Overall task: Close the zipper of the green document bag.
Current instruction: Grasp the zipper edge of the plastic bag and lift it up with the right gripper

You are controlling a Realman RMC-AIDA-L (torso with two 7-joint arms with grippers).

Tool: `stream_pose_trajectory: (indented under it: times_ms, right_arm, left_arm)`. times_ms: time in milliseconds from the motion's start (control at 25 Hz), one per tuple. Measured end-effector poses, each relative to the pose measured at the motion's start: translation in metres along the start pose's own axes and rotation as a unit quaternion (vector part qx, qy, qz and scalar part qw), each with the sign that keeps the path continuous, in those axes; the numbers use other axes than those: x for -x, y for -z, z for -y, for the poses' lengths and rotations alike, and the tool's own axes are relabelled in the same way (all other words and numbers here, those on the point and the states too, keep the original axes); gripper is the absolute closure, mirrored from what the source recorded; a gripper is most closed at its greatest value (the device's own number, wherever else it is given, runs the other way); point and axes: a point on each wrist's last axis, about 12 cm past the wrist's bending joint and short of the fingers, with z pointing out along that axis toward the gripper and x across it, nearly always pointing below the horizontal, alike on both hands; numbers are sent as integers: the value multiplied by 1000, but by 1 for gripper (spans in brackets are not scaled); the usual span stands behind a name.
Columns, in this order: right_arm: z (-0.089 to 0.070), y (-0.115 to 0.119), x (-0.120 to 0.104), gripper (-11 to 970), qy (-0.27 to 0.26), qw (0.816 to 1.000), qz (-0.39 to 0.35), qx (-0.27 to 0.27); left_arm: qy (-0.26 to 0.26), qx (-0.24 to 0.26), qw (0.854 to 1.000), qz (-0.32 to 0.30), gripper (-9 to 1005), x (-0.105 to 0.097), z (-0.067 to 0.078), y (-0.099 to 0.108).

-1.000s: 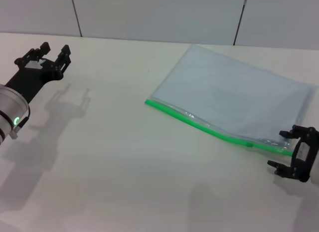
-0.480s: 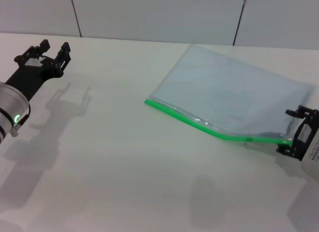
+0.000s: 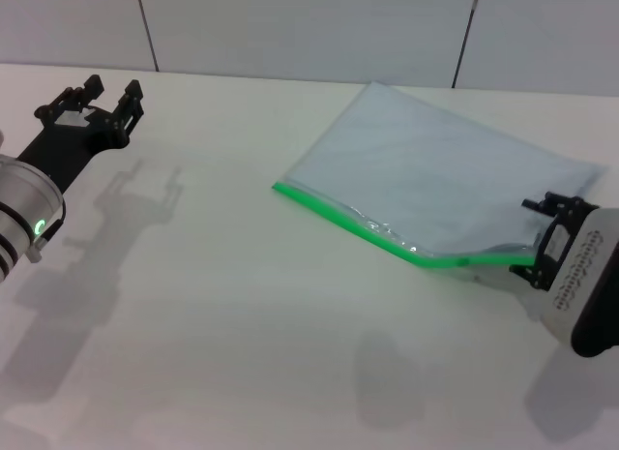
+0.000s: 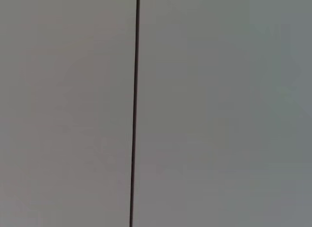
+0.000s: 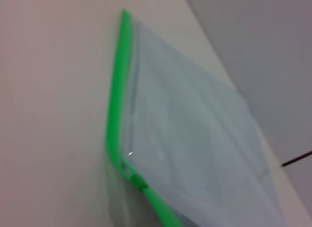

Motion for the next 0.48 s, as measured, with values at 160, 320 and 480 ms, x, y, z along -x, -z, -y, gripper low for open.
stream_pose_trajectory:
  times_ms: [160,320,480]
  right_arm:
    - [-4,-7,2,312,11,1000,-1,12]
    - [-2,-9,4,363,22,1000,-1,8]
    - [1,-8,6,502,24,1000,1,0]
  left_arm:
    - [0,0,1000,0,454,0,0,-1]
    - [0,-1,1000,-1,454,0,1,-1]
    - [-2,-2,1000,-1,454,1,1,-2]
